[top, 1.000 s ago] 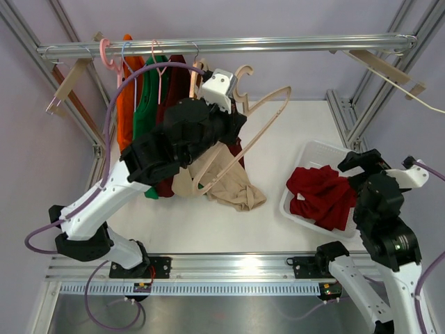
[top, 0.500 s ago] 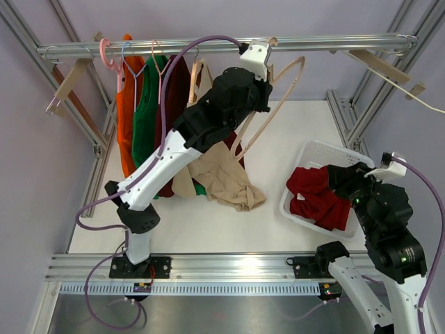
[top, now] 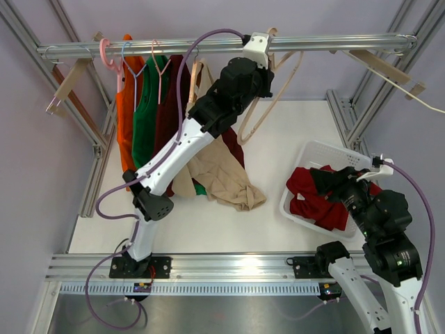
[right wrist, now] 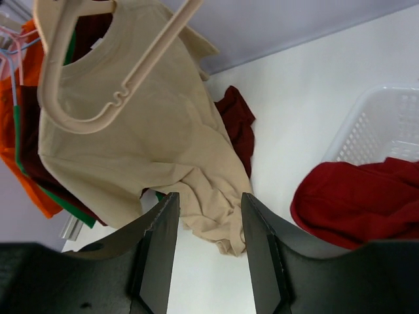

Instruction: Remove the t-shirt from the hanger

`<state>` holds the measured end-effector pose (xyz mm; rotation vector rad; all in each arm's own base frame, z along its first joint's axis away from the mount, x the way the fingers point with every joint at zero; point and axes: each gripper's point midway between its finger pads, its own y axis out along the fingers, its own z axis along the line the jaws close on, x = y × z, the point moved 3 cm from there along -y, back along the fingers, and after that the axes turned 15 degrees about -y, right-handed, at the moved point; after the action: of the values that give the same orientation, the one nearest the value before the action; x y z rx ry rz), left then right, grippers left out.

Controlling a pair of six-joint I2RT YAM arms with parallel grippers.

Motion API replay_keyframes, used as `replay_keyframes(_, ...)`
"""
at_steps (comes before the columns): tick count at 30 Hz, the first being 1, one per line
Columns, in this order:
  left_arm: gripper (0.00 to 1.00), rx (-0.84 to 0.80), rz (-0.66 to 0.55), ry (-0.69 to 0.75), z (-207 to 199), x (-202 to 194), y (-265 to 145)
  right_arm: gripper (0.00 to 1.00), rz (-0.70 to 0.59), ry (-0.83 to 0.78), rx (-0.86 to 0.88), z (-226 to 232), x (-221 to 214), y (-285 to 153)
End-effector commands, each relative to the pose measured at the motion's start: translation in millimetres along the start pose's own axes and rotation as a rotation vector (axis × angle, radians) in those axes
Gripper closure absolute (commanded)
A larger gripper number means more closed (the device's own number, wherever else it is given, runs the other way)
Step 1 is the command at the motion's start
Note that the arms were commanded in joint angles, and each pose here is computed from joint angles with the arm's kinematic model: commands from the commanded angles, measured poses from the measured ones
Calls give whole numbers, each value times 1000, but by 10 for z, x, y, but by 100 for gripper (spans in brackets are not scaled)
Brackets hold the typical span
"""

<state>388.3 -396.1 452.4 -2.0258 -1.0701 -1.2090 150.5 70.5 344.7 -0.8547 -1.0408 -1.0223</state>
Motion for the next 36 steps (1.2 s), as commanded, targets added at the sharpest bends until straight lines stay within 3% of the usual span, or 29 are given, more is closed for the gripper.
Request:
replay_keyframes(1,100,-109,-154,-34,-248,406,14,48,-49,-24,124,193,138,-15)
replay_keyframes(22,100,-94,-166,-96,129,234,512,48,-36,-47,186,284,161,35)
replay_keyframes(36,100,144,-167,-49,425,110,395,48,-27,-34,207,325,175,21)
